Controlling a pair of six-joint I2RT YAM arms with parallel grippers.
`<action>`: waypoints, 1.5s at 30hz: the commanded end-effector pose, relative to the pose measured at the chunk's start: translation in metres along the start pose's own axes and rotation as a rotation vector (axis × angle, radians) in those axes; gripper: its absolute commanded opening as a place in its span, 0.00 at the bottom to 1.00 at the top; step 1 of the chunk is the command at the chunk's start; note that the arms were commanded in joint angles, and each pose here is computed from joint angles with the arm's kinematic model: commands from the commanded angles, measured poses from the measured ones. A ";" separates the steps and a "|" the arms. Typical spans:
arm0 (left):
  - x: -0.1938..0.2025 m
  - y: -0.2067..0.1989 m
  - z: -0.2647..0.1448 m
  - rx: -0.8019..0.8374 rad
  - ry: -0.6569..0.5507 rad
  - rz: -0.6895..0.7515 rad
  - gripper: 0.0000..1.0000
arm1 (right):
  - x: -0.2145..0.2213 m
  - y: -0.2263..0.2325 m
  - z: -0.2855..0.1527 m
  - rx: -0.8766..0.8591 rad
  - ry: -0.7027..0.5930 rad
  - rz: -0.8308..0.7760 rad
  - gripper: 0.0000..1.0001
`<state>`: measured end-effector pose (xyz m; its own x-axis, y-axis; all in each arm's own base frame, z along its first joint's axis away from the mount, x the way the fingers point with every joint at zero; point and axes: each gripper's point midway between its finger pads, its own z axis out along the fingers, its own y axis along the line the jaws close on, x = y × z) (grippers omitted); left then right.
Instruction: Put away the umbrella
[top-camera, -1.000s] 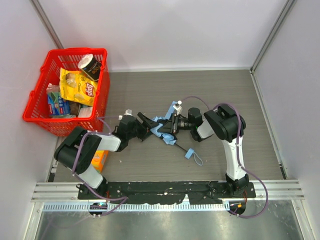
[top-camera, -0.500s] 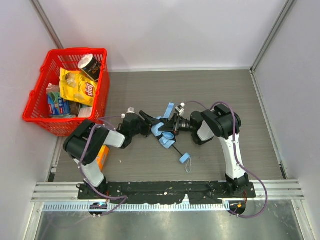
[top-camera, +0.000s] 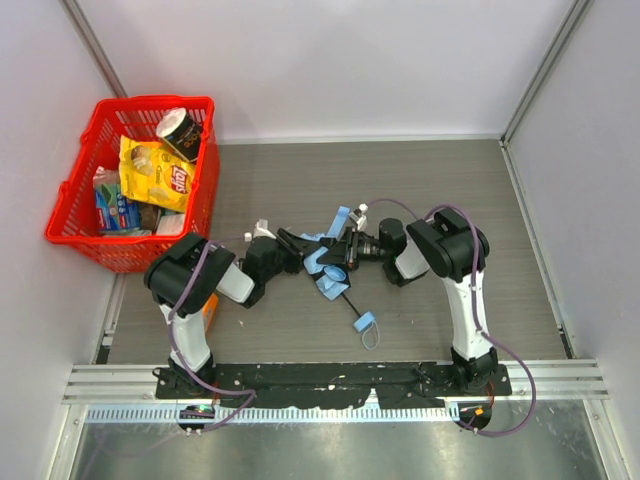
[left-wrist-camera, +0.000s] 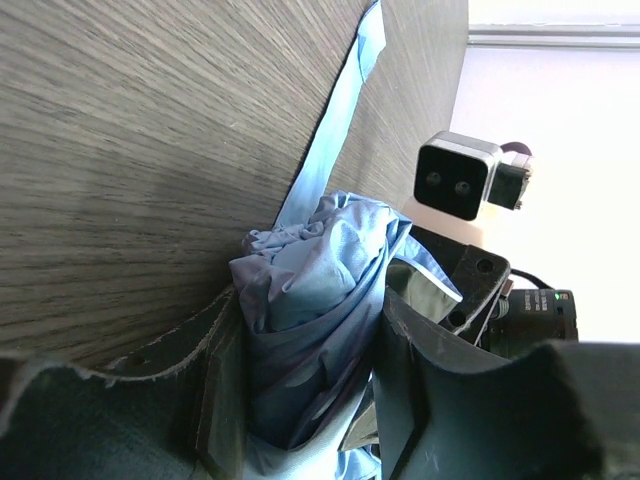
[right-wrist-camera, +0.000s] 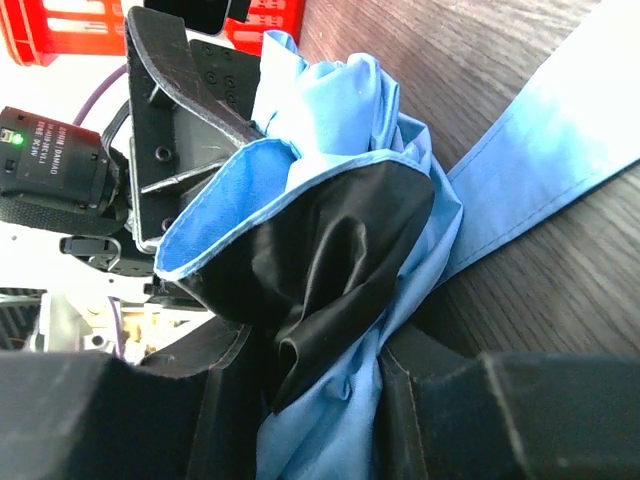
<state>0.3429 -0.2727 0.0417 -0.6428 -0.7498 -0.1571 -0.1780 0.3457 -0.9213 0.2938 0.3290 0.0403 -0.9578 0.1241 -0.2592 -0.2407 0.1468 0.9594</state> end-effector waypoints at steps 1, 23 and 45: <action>0.001 -0.014 -0.001 0.086 -0.023 0.037 0.00 | 0.030 -0.017 0.004 0.104 0.133 -0.076 0.01; -0.004 0.009 -0.027 0.063 -0.090 0.032 0.00 | -0.041 0.007 -0.043 0.612 0.041 -0.489 0.62; 0.000 0.023 -0.031 -0.043 -0.097 -0.092 0.00 | -0.029 0.060 -0.017 0.744 0.026 -0.935 0.70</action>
<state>0.3094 -0.2633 0.0408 -0.6221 -0.7744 -0.1158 -0.1803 0.2855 -0.9413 0.2932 0.3095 0.0784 -0.6142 -0.2975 -0.7310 -0.6767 0.6751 0.2939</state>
